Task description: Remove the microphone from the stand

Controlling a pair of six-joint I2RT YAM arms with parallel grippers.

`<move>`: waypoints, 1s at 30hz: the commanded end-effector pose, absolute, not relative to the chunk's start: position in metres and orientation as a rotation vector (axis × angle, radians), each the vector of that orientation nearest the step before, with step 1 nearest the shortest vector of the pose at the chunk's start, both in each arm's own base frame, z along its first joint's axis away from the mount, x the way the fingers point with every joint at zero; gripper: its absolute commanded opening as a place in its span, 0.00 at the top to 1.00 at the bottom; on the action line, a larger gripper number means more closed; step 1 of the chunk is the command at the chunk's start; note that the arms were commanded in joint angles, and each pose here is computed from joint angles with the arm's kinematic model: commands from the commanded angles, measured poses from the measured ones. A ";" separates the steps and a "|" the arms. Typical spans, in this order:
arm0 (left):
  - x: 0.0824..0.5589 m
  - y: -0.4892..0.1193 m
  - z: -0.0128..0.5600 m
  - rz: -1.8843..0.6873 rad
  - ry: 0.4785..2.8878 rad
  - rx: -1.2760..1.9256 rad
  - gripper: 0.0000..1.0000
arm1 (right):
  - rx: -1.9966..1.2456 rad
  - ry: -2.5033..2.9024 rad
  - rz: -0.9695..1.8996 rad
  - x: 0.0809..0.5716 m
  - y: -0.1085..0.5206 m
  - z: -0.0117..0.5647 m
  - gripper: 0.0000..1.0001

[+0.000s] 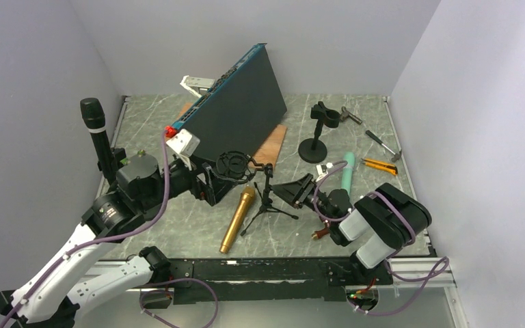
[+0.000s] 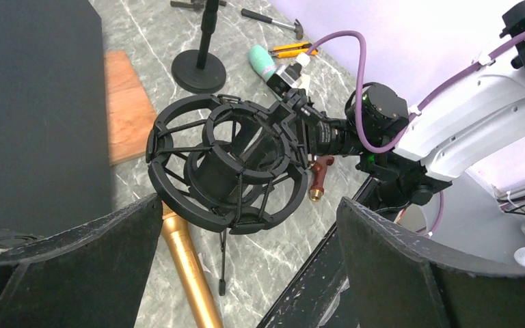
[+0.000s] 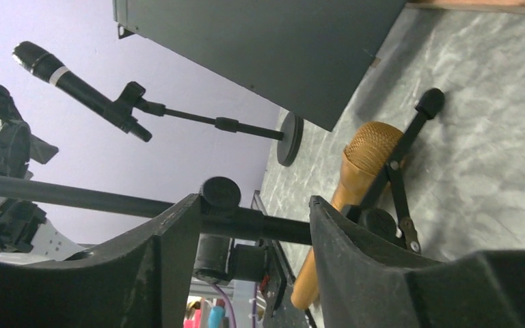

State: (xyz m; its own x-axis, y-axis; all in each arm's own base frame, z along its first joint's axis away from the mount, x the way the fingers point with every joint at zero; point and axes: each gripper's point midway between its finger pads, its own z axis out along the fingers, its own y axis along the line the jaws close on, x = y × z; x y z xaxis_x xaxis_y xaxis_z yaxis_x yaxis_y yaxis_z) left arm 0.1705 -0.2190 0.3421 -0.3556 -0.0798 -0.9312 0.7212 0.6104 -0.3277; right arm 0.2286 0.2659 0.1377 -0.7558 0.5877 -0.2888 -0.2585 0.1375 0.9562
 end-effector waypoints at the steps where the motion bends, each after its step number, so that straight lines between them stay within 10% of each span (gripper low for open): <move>1: 0.167 -0.217 0.383 -0.933 1.615 0.537 0.01 | 0.292 1.932 1.602 0.212 0.257 0.105 0.36; 13: 0.176 -0.229 0.393 -0.946 1.592 0.554 0.01 | 0.203 1.939 1.280 0.228 0.232 0.180 0.08; 30: 0.174 -0.209 0.386 -0.846 1.643 0.554 0.01 | -0.234 1.883 1.089 0.209 0.254 0.274 0.05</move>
State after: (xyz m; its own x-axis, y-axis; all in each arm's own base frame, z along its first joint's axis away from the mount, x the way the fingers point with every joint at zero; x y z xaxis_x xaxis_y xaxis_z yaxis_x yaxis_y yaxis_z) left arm 0.1770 -0.2261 0.3633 -0.3016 -0.0898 -0.9492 0.7486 0.5942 -0.2941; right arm 0.2222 0.2458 0.2736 -0.5979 0.3608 -0.7158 -0.4906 0.5415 0.6827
